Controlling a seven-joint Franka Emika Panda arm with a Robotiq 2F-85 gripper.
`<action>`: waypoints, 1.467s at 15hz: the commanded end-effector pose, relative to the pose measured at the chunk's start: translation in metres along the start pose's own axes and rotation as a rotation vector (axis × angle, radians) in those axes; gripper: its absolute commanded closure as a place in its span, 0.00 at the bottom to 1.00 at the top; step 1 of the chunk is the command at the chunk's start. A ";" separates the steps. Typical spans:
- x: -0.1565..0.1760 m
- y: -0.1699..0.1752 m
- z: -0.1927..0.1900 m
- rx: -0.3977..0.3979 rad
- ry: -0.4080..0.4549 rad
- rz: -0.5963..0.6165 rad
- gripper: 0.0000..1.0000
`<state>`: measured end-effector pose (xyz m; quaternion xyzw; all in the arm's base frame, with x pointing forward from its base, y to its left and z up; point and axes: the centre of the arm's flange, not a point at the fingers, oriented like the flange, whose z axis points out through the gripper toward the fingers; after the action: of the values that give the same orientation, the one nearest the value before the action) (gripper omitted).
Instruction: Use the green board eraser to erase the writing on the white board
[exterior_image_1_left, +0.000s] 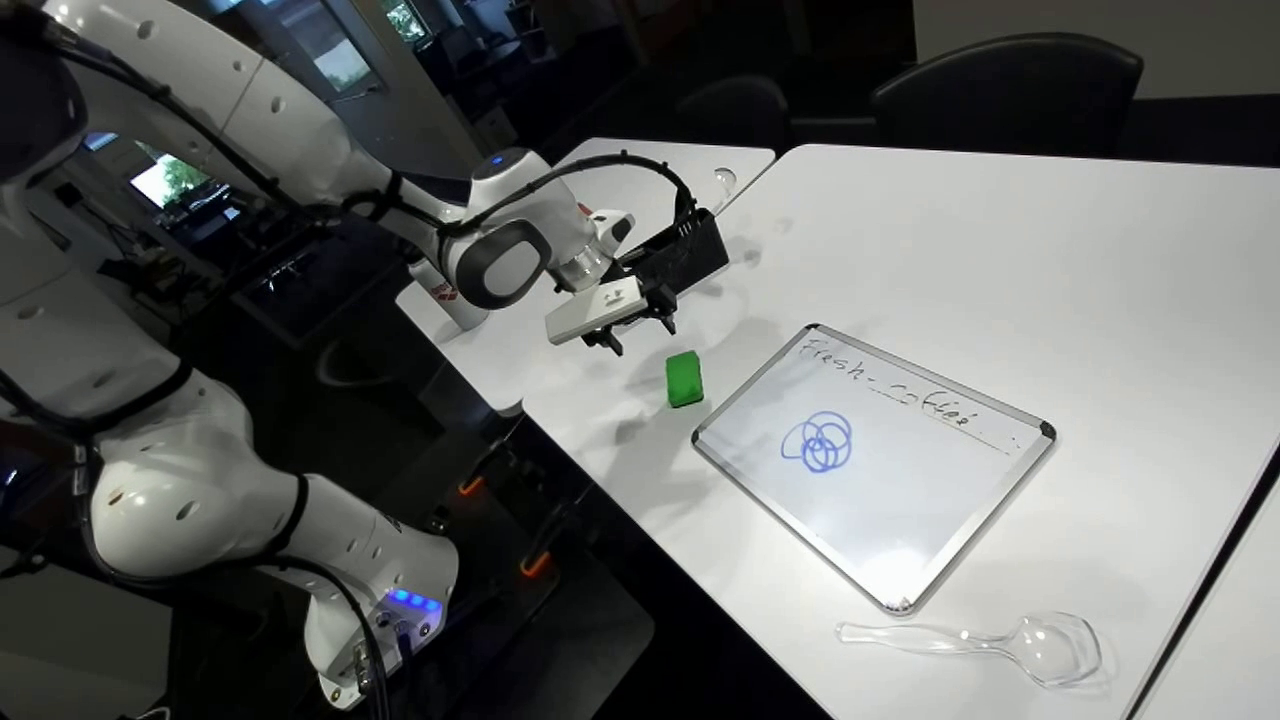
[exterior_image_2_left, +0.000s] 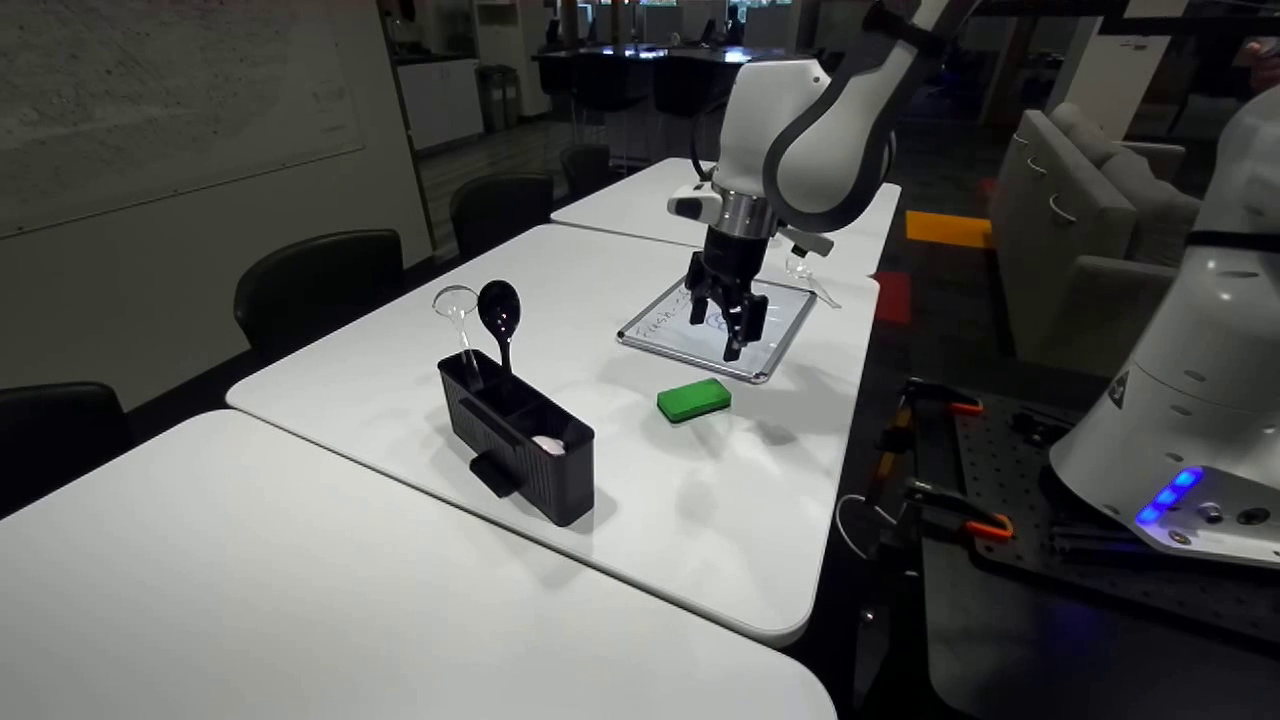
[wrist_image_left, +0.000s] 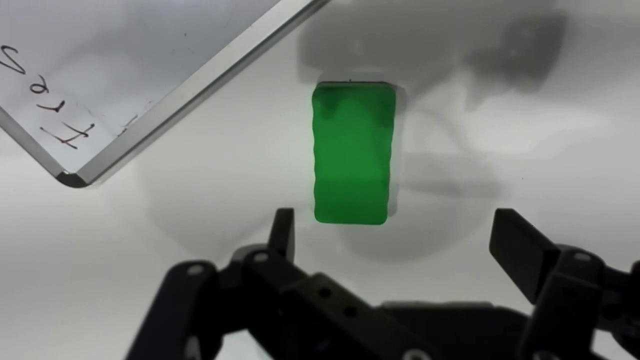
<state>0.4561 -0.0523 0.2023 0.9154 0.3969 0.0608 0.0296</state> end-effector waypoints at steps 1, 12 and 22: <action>-0.003 0.011 0.016 -0.015 -0.021 0.034 0.00; -0.003 0.023 0.057 0.014 -0.072 0.042 0.00; 0.011 0.011 0.090 -0.003 -0.112 0.030 0.00</action>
<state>0.4782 -0.0596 0.1246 0.9219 0.3856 0.0033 0.0377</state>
